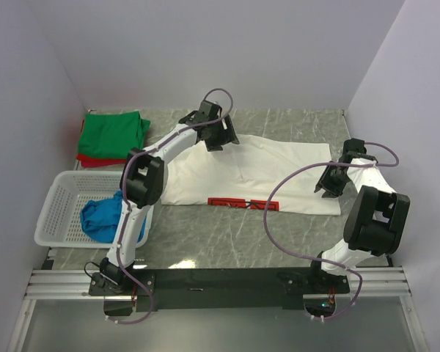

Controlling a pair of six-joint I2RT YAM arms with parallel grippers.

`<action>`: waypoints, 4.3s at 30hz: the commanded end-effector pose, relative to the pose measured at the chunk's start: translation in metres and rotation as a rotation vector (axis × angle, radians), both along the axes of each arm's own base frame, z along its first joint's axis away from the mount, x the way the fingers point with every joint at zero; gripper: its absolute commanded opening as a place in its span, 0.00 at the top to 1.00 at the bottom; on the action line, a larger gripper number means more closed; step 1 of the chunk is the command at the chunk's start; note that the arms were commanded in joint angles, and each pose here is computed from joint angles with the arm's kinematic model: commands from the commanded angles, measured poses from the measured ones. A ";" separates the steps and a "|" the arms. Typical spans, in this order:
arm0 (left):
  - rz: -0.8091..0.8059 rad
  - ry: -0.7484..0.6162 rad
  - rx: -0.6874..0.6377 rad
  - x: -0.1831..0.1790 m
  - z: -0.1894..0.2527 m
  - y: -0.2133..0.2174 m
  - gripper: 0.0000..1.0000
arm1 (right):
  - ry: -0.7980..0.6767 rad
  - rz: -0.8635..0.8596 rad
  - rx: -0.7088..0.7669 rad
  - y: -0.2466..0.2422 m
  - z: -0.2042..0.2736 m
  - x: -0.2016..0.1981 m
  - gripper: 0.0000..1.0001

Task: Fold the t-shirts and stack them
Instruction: Fold the tshirt

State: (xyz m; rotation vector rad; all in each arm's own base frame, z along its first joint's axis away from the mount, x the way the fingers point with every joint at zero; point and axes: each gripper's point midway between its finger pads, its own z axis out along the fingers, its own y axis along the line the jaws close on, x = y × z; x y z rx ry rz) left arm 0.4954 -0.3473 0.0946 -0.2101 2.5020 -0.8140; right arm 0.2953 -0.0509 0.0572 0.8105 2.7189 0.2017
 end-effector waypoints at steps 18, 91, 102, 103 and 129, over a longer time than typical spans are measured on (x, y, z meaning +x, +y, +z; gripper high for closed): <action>-0.052 -0.114 0.228 0.018 -0.034 0.000 0.39 | -0.001 0.017 -0.017 -0.001 -0.005 0.002 0.57; 0.225 -0.058 0.193 -0.047 -0.020 0.106 0.01 | -0.087 -0.184 -0.207 -0.096 0.009 0.076 0.57; 0.228 0.024 0.203 -0.061 -0.047 0.119 0.01 | -0.114 -0.135 -0.141 -0.093 -0.008 0.103 0.58; 0.225 0.035 0.201 -0.063 -0.051 0.119 0.01 | -0.113 -0.135 -0.139 -0.093 -0.009 0.104 0.58; 0.326 0.229 0.282 -0.109 -0.112 0.162 0.01 | -0.053 -0.158 -0.166 -0.100 -0.024 0.090 1.00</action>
